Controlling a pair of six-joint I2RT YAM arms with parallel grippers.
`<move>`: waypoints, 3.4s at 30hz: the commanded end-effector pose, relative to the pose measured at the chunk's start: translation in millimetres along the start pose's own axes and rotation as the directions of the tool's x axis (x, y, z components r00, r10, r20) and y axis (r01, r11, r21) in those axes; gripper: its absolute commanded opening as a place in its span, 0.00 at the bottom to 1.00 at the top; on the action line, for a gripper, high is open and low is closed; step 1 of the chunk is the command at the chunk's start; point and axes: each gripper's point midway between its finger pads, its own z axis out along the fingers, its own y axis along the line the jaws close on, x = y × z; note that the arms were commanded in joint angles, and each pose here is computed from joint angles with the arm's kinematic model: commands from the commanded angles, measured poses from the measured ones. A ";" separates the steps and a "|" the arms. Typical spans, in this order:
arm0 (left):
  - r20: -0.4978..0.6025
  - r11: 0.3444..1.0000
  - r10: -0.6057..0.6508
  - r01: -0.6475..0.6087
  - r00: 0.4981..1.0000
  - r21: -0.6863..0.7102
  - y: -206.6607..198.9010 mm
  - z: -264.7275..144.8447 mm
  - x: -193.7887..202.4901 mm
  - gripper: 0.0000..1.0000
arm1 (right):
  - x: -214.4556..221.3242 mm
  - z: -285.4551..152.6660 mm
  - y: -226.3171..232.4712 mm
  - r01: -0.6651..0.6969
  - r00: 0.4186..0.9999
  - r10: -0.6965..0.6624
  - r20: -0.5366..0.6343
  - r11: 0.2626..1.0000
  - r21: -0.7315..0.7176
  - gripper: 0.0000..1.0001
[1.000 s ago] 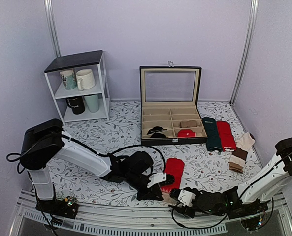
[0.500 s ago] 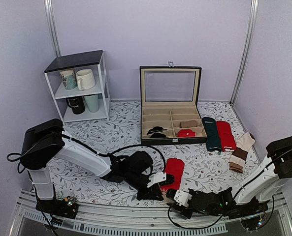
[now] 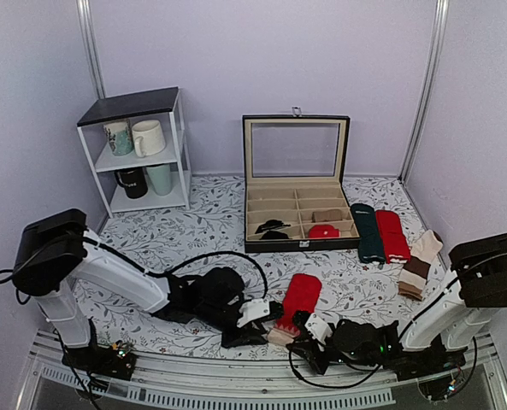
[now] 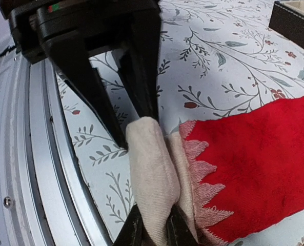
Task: Roll the socks
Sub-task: Roll the sock at the center of the board.
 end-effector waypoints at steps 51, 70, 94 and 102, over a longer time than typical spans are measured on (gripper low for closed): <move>0.061 0.952 0.307 -0.305 0.950 -0.028 -17.5 15.6 -1.8 0.00 | 112.3 -12.8 -11.8 -0.461 0.805 0.436 -0.402 0.886 0.039 0.15; -0.245 0.989 -0.113 0.133 0.963 0.066 -23.9 17.2 57.7 0.00 | -23.2 -50.2 -20.2 0.004 0.999 -0.006 0.043 0.999 0.050 0.50; -0.257 0.978 -0.145 0.178 0.955 0.107 -21.8 18.4 64.5 0.00 | 2.3 -4.0 13.4 0.345 0.936 -0.338 -0.093 0.937 0.063 0.46; -0.233 0.977 -0.136 0.169 0.963 0.130 -25.7 15.5 61.2 0.00 | 24.8 2.9 4.9 0.291 0.944 -0.278 -0.179 0.955 0.054 0.16</move>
